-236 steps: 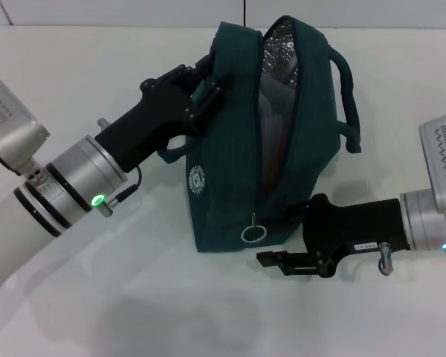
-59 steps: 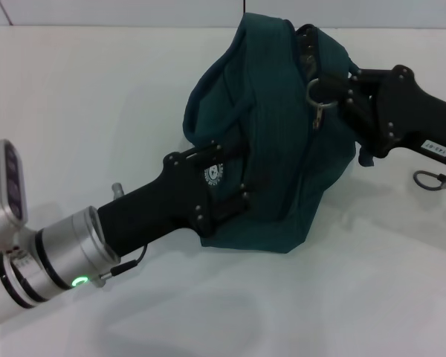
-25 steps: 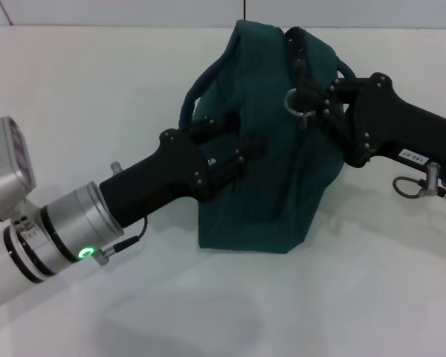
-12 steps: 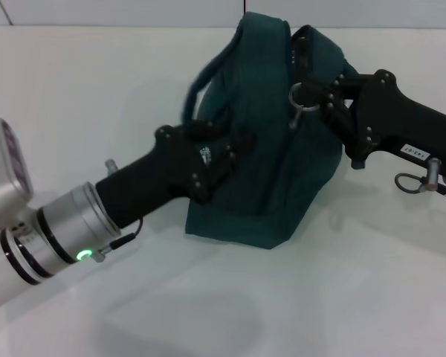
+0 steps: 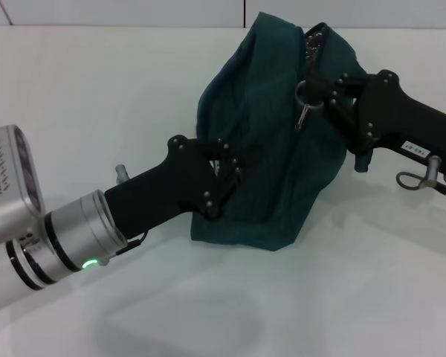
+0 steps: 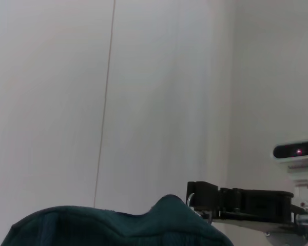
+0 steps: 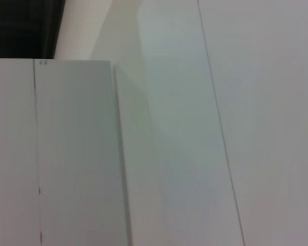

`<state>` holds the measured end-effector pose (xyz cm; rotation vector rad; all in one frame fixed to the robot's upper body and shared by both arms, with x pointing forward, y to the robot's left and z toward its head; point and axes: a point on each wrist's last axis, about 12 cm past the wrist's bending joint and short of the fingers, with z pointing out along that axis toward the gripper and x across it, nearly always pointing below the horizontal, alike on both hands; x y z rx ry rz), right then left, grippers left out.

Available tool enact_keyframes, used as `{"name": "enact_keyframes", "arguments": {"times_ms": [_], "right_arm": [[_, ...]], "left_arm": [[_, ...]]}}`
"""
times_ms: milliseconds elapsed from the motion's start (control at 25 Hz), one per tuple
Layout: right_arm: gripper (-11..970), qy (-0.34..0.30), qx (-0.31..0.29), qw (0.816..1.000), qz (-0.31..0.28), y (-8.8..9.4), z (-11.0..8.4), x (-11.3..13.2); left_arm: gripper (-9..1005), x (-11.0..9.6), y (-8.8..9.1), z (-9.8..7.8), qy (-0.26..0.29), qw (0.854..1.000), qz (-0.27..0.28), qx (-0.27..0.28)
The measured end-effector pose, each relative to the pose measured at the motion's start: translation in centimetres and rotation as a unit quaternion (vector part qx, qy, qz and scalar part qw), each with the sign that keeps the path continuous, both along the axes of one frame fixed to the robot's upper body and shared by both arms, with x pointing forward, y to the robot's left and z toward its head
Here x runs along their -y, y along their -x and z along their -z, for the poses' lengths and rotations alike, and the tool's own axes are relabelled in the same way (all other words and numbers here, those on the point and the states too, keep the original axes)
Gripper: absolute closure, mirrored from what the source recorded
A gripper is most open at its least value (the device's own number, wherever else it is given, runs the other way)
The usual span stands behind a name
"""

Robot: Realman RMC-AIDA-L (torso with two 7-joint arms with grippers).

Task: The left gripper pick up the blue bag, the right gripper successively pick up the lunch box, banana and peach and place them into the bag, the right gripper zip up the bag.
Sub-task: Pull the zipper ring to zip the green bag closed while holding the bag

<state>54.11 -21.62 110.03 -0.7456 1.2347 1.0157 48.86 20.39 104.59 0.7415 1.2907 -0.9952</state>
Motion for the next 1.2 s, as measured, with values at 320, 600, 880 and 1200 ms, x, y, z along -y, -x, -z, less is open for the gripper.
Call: {"name": "enact_keyframes", "arguments": {"times_ms": [320, 600, 880, 1200], "right_arm": [[941, -0.014, -0.002, 1.000, 0.019, 0.0, 0.0, 0.7], [941, -0.034, 0.010, 0.998, 0.053, 0.0, -0.1, 1.5], [941, -0.034, 0.017, 0.997, 0.067, -0.1, -0.2, 2.1], [941, -0.024, 0.016, 0.995, 0.100, -0.5, 0.1, 3.0]], "left_arm": [[950, 0.3, 0.8, 0.5, -0.035, 0.998, 0.033, 0.027], [949, -0.2, 1.4, 0.9, -0.042, 0.998, 0.025, 0.034], [950, -1.5, 1.7, 0.8, -0.035, 0.999, -0.007, 0.040], [950, -4.0, 1.3, 0.7, -0.038, 0.996, -0.067, 0.038]]}}
